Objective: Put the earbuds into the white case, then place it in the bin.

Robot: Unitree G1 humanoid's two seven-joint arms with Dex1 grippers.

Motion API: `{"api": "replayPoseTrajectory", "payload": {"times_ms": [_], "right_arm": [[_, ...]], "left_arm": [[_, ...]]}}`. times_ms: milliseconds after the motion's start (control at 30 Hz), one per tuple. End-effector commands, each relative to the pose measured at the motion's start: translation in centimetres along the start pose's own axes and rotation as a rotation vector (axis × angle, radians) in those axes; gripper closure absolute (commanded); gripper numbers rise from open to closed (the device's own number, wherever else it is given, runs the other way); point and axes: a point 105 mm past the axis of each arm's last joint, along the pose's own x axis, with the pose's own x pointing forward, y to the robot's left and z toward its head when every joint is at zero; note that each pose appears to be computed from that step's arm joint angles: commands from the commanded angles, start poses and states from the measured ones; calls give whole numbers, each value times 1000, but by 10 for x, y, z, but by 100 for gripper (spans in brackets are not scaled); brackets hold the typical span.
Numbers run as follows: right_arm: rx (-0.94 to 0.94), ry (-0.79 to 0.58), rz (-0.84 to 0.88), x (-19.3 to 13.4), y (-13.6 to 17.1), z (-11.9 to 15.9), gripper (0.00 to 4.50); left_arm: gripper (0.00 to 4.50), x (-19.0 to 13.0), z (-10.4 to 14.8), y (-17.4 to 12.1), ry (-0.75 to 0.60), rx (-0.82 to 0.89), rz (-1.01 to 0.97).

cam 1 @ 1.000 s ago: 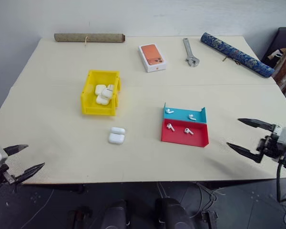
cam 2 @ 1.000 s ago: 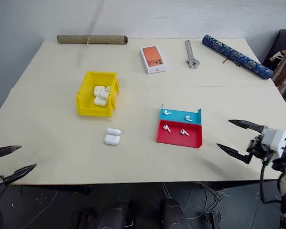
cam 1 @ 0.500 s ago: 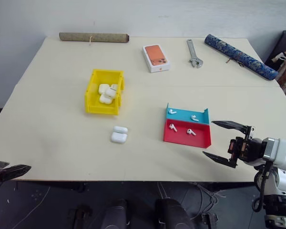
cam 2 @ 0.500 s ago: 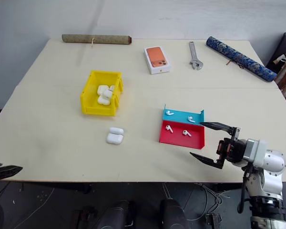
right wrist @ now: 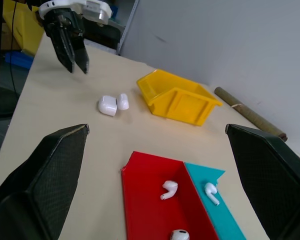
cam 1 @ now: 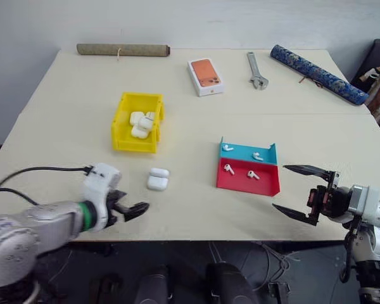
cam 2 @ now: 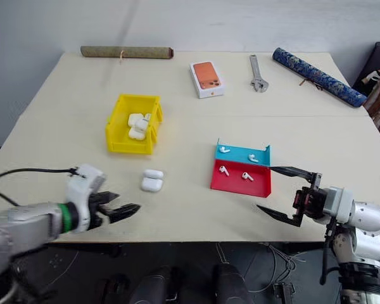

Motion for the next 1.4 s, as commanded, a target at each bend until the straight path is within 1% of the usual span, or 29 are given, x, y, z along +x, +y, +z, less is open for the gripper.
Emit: {"api": "replayPoseTrajectory", "payload": {"times_ms": [33,133,267,467,633,767,1033,1133,1400], "right_arm": [[-33,4,25,-1,4,9,1],[-30,15,18,-1,5,11,1],[-24,33,16,-3,7,15,1],[-16,55,15,-6,7,23,1],[-19,65,13,-6,5,29,1],[-20,72,10,-6,3,32,1],[-31,86,-1,-10,1,31,1],[-32,87,-11,-12,2,29,1],[-30,93,-24,-23,12,24,1]], "left_arm": [[0,13,15,-5,-79,-1,140],[0,23,18,-11,-94,-24,192],[0,30,22,-13,-82,-4,248],[0,41,24,-16,-79,-55,285],[0,51,24,-23,-60,-67,265],[0,55,30,-19,-60,-69,296],[0,65,34,-17,-34,-37,317],[0,70,32,-22,-19,-38,295],[0,73,28,-23,-12,-45,292]]}}
